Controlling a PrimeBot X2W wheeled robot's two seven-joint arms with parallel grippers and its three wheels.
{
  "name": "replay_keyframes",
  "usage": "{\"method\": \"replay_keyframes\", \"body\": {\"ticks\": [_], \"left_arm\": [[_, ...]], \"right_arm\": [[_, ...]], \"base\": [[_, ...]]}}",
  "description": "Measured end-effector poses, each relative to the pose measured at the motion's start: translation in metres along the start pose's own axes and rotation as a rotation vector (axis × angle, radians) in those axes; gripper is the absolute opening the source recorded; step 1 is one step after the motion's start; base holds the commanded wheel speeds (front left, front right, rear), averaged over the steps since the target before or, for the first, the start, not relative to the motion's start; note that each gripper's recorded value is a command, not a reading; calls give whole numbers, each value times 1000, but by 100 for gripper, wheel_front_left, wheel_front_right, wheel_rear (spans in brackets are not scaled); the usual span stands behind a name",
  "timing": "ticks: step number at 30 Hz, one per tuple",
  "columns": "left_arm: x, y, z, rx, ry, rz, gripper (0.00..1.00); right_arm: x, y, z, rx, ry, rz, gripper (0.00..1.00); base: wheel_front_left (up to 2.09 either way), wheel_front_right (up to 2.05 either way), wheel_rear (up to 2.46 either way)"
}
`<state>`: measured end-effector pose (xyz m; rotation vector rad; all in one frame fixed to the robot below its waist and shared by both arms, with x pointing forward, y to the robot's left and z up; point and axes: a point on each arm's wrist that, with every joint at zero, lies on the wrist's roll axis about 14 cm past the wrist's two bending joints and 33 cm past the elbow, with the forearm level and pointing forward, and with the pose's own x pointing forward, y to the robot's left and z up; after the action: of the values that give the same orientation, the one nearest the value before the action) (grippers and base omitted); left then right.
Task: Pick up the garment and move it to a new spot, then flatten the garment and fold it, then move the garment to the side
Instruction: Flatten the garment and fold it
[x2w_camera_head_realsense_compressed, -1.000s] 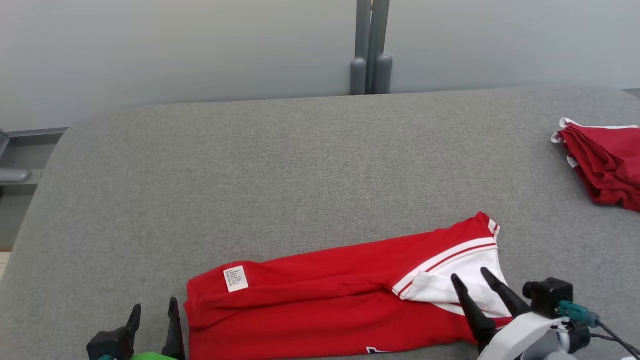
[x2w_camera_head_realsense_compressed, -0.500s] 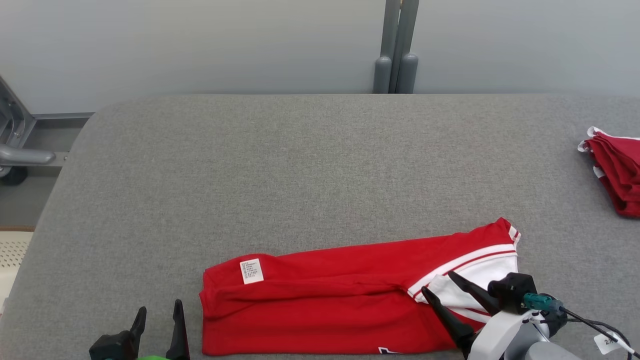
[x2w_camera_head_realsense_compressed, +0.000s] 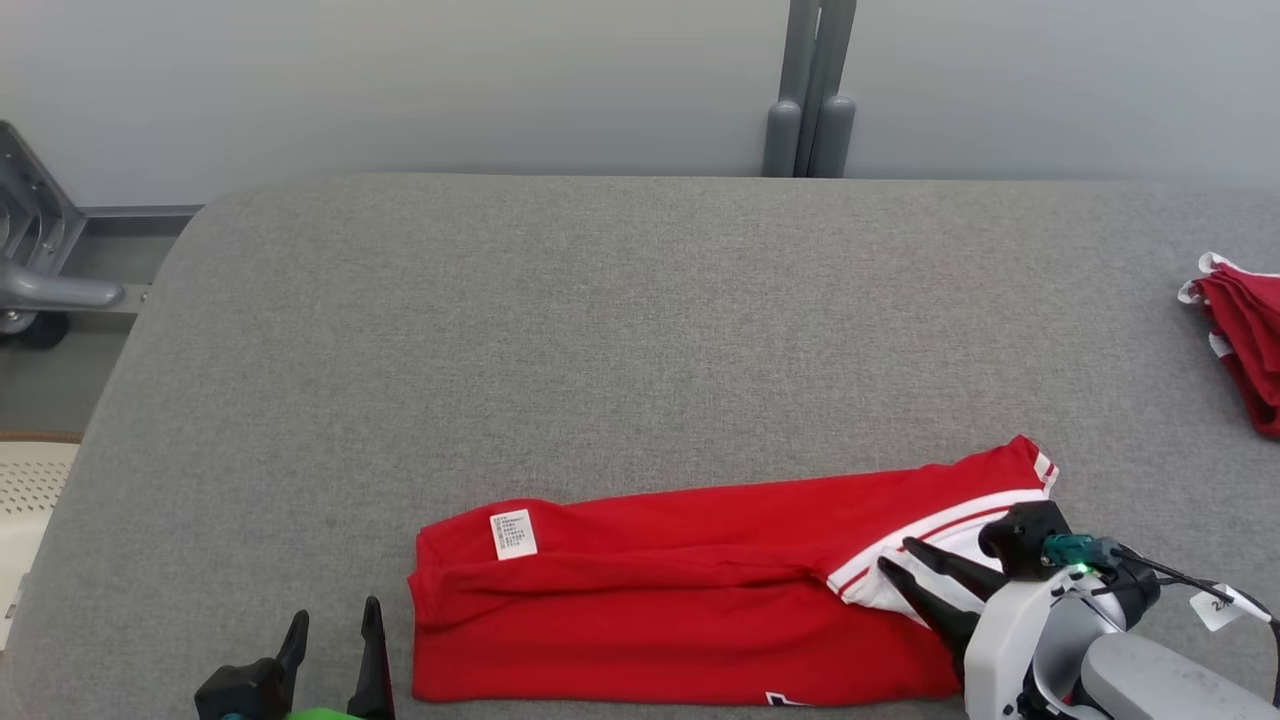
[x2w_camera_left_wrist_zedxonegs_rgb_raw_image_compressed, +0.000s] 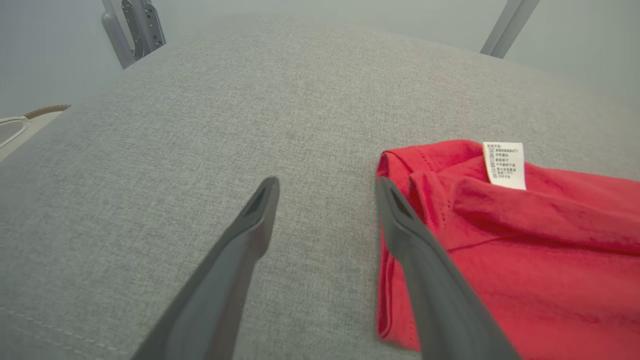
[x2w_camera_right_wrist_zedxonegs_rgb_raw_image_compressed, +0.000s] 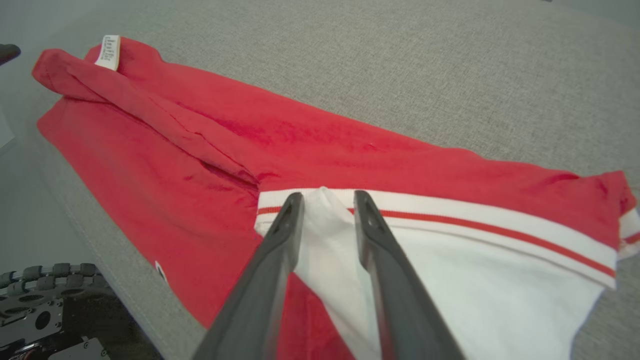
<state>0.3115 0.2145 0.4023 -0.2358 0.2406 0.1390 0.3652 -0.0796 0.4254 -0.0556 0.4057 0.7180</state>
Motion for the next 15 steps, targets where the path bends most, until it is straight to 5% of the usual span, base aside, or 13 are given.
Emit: {"method": "replay_keyframes", "body": {"ticks": [2, 5, 15], "left_arm": [[-1, 1, 0, -3, 1, 5, 100], [-1, 3, -1, -9, 4, 13, 100], [3, -1, 0, -22, 0, 5, 100]], "right_arm": [[1, 0, -1, 2, 11, 7, 37], [2, 3, -8, 5, 43, 24, 0], [-6, 8, -6, 52, -20, 37, 0]], "base": [[0, 0, 0], [0, 0, 0], [0, 0, 0]]}}
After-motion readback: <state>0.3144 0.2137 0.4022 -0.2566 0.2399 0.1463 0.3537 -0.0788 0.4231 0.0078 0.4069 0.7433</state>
